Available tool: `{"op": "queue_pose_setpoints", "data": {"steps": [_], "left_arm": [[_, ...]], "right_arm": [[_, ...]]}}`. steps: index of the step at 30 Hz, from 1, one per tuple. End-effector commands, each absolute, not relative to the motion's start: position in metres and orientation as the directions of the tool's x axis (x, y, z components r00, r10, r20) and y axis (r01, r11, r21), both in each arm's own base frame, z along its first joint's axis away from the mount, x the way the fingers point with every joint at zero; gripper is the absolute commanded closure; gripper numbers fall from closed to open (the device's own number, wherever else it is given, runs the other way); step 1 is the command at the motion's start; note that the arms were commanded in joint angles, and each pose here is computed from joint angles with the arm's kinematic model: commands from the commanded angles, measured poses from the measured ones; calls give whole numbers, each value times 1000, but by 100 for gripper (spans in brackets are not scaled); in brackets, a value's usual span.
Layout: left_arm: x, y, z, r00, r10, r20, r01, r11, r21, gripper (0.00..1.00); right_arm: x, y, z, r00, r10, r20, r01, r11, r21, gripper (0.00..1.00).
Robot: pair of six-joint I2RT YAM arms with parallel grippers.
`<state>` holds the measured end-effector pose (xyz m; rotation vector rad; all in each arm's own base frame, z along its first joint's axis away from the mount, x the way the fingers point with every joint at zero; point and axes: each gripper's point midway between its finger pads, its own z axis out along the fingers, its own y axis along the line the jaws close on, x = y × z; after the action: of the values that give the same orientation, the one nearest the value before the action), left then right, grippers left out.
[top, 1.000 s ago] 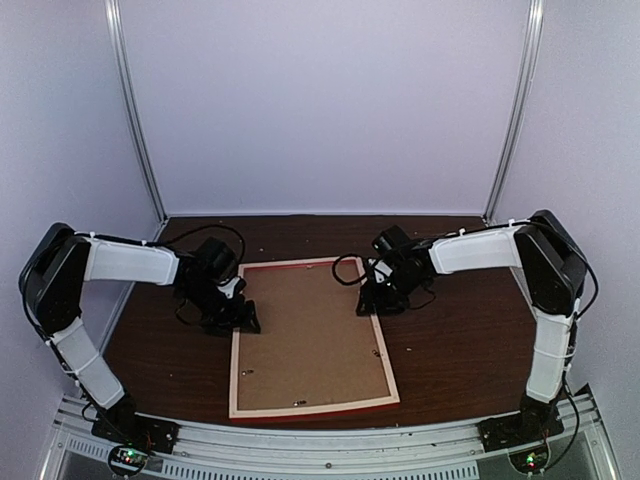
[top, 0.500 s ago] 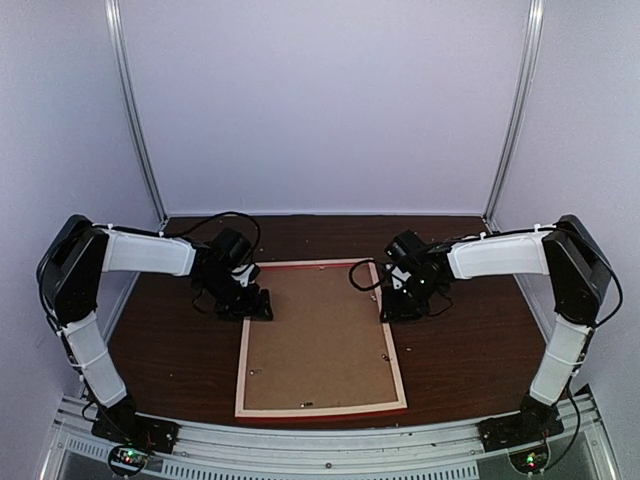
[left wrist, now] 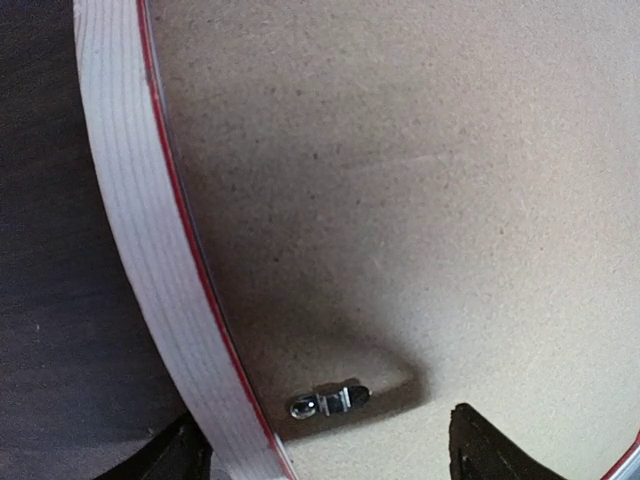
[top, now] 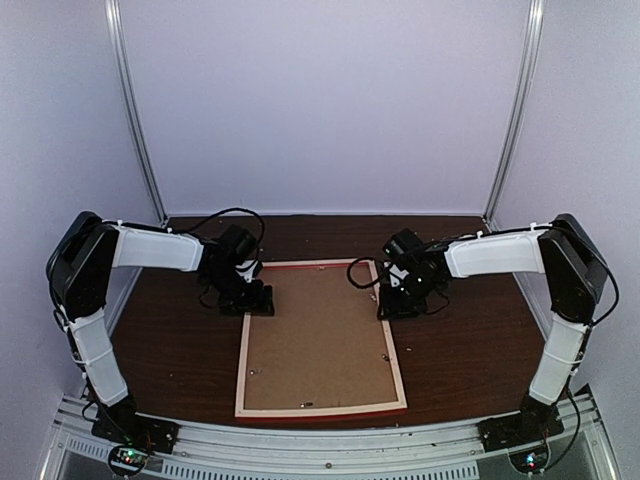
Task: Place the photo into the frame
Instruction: Place the photo frame at the center of the board.
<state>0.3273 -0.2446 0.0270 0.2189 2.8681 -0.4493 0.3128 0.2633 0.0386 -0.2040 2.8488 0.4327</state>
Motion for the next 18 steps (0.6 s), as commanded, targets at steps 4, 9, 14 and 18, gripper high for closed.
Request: {"op": "queue_pose_setpoints", "data": {"steps": [4, 9, 14, 18], "left_arm": [[331, -237, 19, -956, 131, -264, 193, 955, -226, 18], [332, -235, 20, -954, 130, -271, 192, 957, -217, 18], [333, -228, 19, -953, 141, -268, 192, 966, -176, 18], [336, -220, 18, -953, 138, -268, 182, 973, -144, 19]], "right_arm": [[314, 271, 37, -957, -89, -276, -176, 934, 310, 63], [313, 262, 28, -961, -89, -261, -160, 950, 266, 69], [310, 258, 19, -967, -84, -242, -146, 958, 248, 76], [308, 255, 15, -968, -78, -239, -137, 960, 242, 79]]}}
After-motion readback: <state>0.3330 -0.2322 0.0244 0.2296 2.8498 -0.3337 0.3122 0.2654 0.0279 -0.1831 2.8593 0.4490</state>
